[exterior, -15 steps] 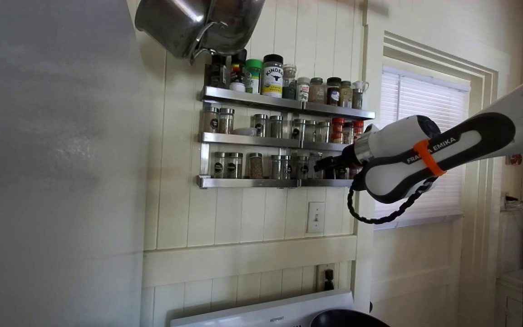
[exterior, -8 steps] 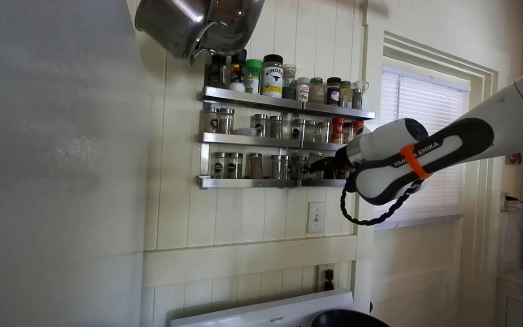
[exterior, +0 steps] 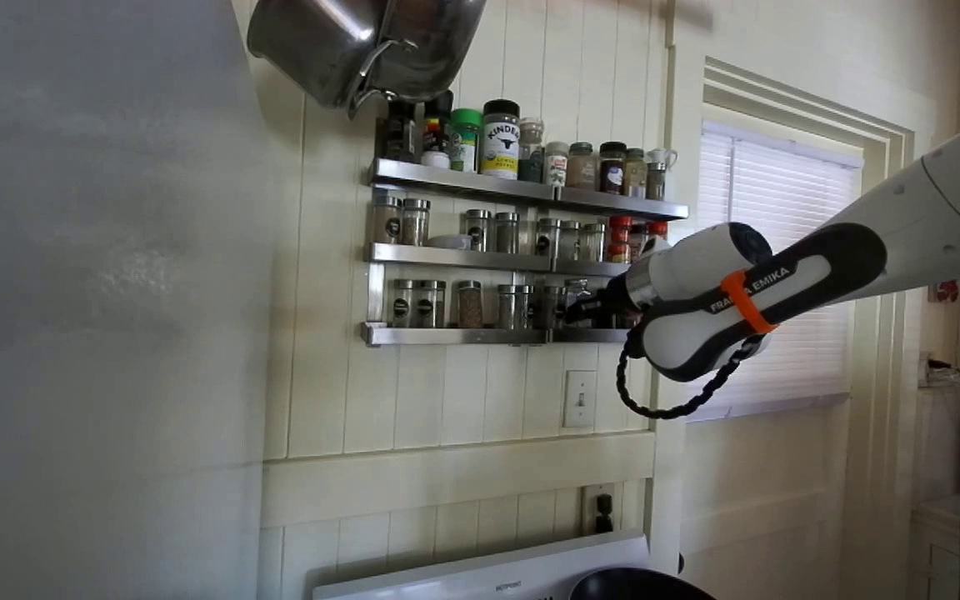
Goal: Grab a bottle, then put some spice onto the pan
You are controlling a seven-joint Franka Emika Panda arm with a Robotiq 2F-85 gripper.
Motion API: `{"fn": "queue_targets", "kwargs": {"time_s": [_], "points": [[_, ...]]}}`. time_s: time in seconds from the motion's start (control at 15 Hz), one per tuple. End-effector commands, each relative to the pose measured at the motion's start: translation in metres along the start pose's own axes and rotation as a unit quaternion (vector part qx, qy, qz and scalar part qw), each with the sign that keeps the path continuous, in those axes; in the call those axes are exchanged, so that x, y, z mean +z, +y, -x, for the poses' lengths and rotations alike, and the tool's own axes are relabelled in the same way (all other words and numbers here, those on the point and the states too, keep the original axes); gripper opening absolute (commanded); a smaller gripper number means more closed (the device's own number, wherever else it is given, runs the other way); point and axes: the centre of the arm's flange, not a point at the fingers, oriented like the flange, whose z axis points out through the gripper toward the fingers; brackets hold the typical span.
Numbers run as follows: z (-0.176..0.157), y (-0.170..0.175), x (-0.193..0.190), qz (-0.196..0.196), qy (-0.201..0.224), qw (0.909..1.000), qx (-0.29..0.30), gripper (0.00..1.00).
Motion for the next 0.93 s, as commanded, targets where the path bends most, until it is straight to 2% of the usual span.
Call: {"fn": "queue_targets", "kwargs": {"time_s": [0.0,0.33,0.87], "points": [[-0.002,0.001,0.012,-0.005,-0.007,0.9998,-0.017,0.23],[-0.001,0.000,0.007,0.004,0.002,0.9997,-0.025,0.23],[0.006,-0.002,-0.001,-0.005,0.006,0.9992,-0.040,0.23]]}}
